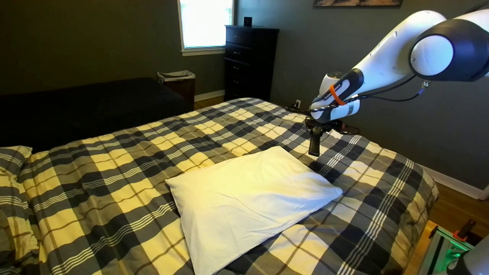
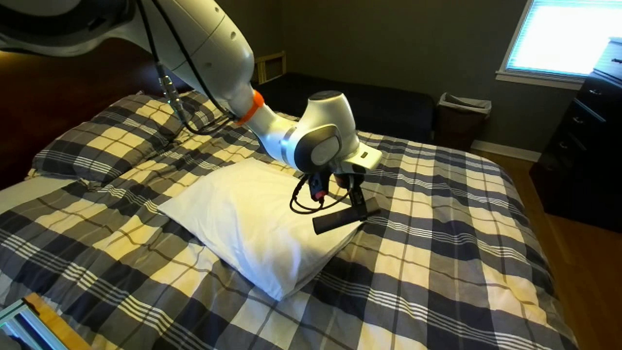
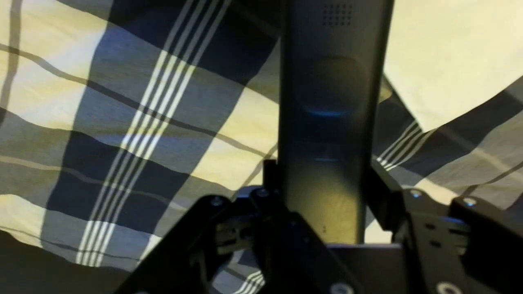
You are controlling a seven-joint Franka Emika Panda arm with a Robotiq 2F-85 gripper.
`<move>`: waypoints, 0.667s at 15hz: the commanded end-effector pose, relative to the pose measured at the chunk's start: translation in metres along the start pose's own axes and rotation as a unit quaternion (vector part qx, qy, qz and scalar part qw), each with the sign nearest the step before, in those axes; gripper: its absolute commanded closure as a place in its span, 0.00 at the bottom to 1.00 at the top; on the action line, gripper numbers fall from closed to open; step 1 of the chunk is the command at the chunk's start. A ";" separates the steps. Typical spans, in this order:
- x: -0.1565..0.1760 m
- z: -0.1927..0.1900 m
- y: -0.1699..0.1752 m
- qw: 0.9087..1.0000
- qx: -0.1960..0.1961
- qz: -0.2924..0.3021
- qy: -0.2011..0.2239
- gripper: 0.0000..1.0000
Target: Move the pillow
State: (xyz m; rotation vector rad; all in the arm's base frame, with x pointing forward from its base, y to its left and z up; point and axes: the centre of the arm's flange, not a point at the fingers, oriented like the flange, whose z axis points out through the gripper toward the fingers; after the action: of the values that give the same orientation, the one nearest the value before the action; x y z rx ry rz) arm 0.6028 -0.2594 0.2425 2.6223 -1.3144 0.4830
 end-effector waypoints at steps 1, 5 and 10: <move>-0.027 -0.016 -0.035 0.995 0.031 -0.096 -0.005 0.71; -0.063 -0.014 -0.076 0.977 0.052 -0.205 -0.022 0.71; -0.097 0.001 -0.101 0.944 0.064 -0.321 -0.046 0.71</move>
State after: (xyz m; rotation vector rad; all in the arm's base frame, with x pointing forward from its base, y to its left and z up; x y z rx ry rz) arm 0.6342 -0.1320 0.2186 2.9613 -0.5558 0.4026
